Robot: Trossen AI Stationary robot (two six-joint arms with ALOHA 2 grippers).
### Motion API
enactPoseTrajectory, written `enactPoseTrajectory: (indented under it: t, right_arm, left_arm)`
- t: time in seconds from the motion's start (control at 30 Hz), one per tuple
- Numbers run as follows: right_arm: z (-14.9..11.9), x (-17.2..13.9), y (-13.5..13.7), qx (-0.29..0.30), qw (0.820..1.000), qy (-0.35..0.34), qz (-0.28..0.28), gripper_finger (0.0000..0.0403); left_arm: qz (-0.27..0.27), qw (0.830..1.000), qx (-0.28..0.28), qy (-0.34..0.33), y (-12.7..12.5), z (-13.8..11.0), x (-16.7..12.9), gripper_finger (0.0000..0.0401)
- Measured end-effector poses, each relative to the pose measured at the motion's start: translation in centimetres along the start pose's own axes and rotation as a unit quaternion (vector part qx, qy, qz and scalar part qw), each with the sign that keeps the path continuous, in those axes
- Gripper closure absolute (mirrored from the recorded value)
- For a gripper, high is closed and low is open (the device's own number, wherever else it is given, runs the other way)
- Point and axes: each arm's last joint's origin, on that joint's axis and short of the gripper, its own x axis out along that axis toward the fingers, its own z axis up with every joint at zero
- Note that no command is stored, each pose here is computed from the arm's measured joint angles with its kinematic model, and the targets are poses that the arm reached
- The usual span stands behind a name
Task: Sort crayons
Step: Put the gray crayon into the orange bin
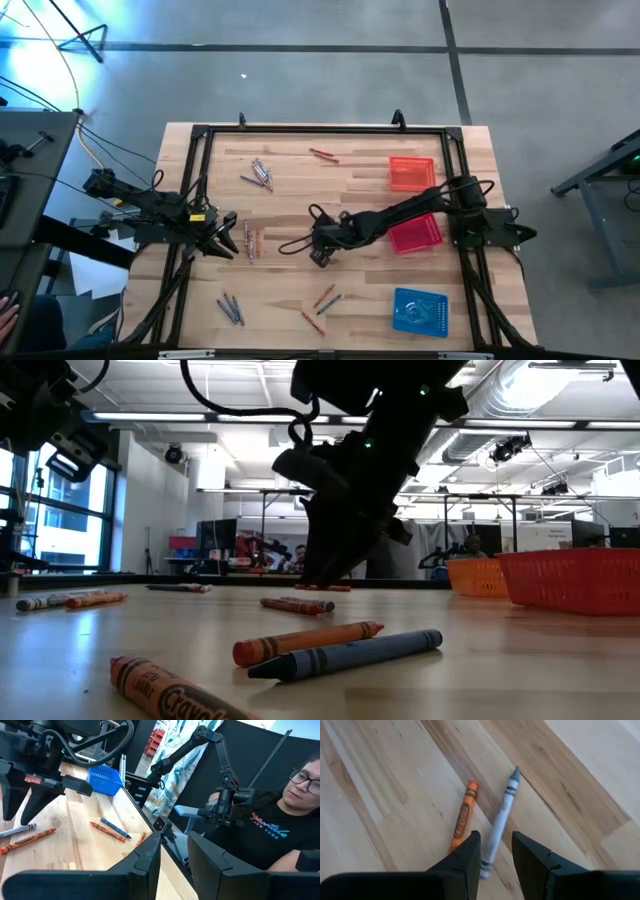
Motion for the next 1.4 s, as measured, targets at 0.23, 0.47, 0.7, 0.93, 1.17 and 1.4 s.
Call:
enactPoseTrajectory:
  t: [0.23, 0.47, 0.7, 0.93, 1.17, 1.4]
  right_arm:
    - [-0.3, 0.9, 0.0, -0.005, 1.0, 0.002, -0.003, 0.0298]
    - [-0.9, 2.2, 0.0, -0.007, 1.0, 0.005, -0.017, 0.0298]
    - [-1.0, 2.3, -0.1, -0.019, 1.0, 0.006, -0.022, 0.0314]
    - [-1.1, 2.4, -0.2, -0.046, 0.999, 0.015, -0.022, 0.0394]
    - [-0.8, 1.7, -0.4, -0.053, 0.998, 0.029, -0.007, 0.0394]
    - [0.7, -1.1, -1.1, -0.06, 0.998, 0.025, -0.002, 0.0398]
  left_arm:
    - [0.0, 1.0, 0.0, 0.0, 0.0, 0.0, 0.0, 0.0315]
    - [0.0, 1.0, 0.0, 0.0, 0.0, 0.0, 0.0, 0.0315]
    - [0.0, 1.0, 0.0, 0.0, 0.0, 0.0, 0.0, 0.0315]
    - [0.0, 1.0, 0.0, 0.0, 0.0, 0.0, 0.0, 0.0315]
    - [0.0, 1.0, 0.0, 0.0, 0.0, 0.0, 0.0, 0.0315]
    - [0.0, 1.0, 0.0, 0.0, 0.0, 0.0, 0.0, 0.0315]
